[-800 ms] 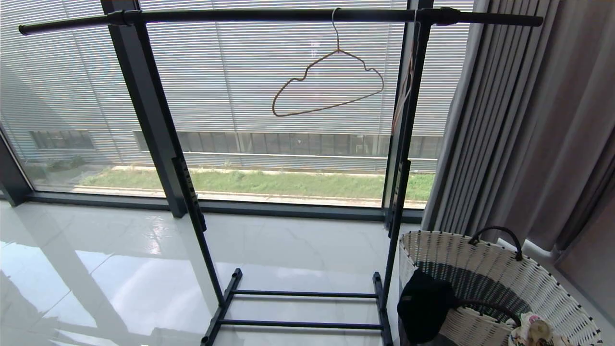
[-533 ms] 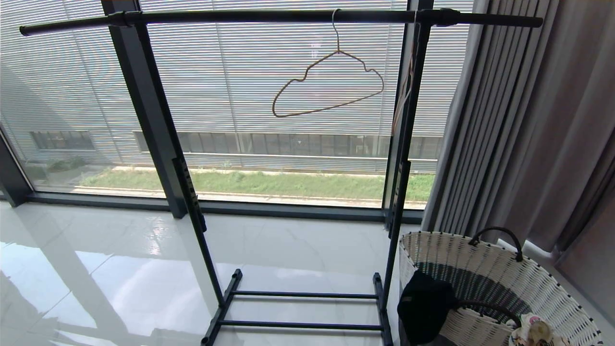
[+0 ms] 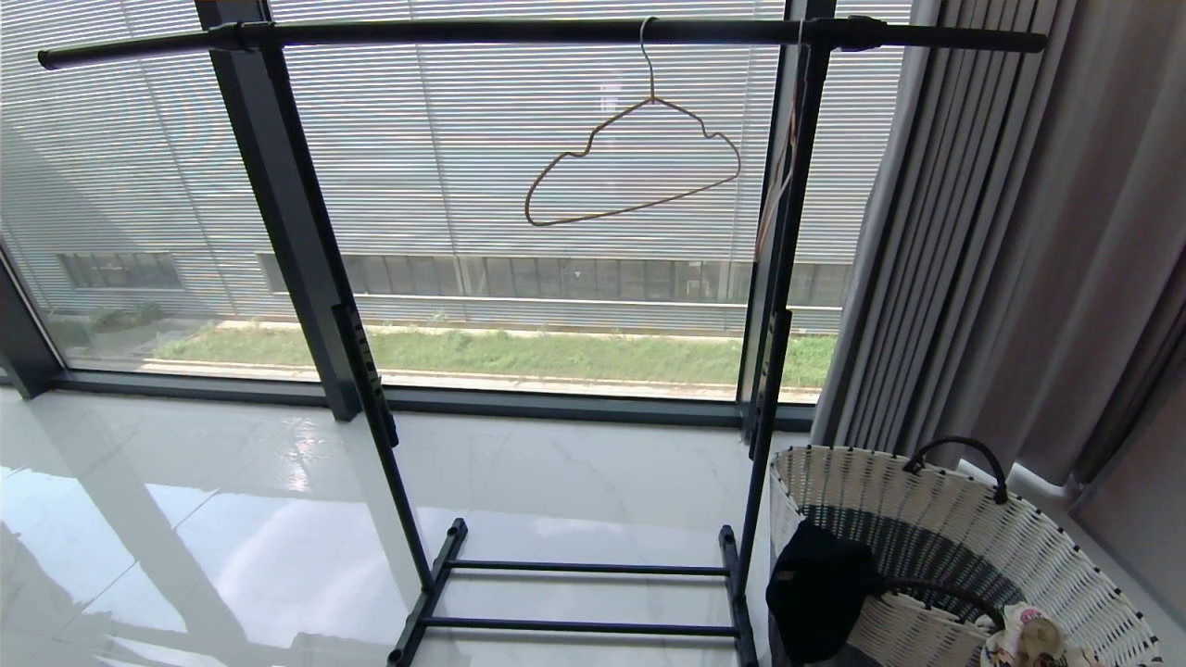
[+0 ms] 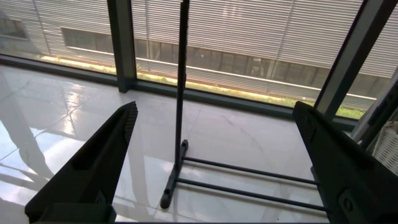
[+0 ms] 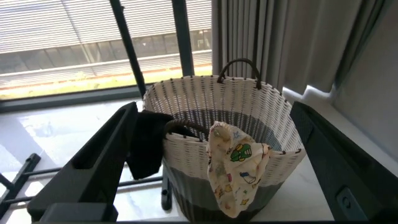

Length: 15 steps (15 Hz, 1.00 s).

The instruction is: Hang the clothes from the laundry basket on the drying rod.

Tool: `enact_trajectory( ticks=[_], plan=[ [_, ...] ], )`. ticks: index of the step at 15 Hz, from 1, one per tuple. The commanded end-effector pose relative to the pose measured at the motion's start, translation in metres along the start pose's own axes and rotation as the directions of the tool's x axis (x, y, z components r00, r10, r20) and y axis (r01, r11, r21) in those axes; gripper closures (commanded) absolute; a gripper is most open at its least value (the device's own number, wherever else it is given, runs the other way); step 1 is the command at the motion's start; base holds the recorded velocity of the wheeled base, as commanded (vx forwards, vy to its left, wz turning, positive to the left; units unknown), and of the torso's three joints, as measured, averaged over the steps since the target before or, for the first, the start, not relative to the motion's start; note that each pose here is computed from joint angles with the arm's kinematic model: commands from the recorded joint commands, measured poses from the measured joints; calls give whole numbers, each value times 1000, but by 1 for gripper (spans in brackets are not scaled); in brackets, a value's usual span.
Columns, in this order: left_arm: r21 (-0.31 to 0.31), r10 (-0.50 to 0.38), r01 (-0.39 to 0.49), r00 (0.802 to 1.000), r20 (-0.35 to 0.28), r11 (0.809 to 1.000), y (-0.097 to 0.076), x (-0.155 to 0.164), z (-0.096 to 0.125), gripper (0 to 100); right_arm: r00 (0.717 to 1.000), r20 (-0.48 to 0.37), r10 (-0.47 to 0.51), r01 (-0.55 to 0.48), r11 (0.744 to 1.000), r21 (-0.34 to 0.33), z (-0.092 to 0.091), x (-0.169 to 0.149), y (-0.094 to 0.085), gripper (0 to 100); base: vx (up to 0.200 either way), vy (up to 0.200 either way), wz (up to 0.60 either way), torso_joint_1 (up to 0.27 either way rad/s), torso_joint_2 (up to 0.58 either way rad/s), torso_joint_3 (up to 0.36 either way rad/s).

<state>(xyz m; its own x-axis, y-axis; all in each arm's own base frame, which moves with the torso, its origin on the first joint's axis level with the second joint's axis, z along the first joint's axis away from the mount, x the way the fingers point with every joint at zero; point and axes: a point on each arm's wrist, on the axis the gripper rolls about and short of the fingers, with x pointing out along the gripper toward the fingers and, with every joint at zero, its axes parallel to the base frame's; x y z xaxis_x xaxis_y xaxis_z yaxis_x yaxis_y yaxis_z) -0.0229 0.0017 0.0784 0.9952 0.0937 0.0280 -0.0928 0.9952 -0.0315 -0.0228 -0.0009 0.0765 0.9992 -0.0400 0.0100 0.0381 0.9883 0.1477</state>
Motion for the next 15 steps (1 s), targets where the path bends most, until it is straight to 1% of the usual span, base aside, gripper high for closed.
enact_trajectory(
  ticks=[1,2,5,6,9,11,12,13,14,15],
  plan=[
    [0,0,0,1000,1,1000,0,0,0,0,999,-5,40,-40,999,-4,0,0,1,0,0,0,0,0,0,0],
    [5,1,-1,1000,0,1000,0,0,0,0,999,-12,45,-45,999,-23,0,0,1,0,0,0,0,0,0,0],
    [5,1,-1,1000,0,1000,0,0,0,0,999,-11,40,-41,998,-37,0,0,1,0,0,0,0,0,0,0],
    [5,0,0,1000,0,1000,0,0,0,0,999,-12,42,-42,998,-53,0,0,1,0,0,0,0,0,0,0],
    [3,0,0,1000,0,1000,0,0,0,0,999,-13,43,-44,996,-80,0,0,1,0,200,0,0,-2,5,-1],
    [2,1,-1,1000,0,1000,0,0,0,0,999,-17,38,-39,996,-79,0,0,1,0,0,0,0,0,0,0],
    [2,1,-1,1000,0,1000,0,0,0,0,999,-12,42,-43,996,-79,6,-2,2,0,0,0,0,0,0,0],
    [0,1,-1,1000,0,1000,0,0,0,0,998,-6,58,-58,995,-80,25,-3,4,0,0,0,0,0,0,0],
    [2,1,-1,1000,0,1000,0,0,0,0,996,-52,70,-74,993,-90,46,1,7,0,0,0,0,0,0,0],
    [2,1,-1,1000,0,1000,0,0,0,0,992,-110,67,-82,987,-136,67,10,11,0,0,0,0,0,0,0]
  ],
)
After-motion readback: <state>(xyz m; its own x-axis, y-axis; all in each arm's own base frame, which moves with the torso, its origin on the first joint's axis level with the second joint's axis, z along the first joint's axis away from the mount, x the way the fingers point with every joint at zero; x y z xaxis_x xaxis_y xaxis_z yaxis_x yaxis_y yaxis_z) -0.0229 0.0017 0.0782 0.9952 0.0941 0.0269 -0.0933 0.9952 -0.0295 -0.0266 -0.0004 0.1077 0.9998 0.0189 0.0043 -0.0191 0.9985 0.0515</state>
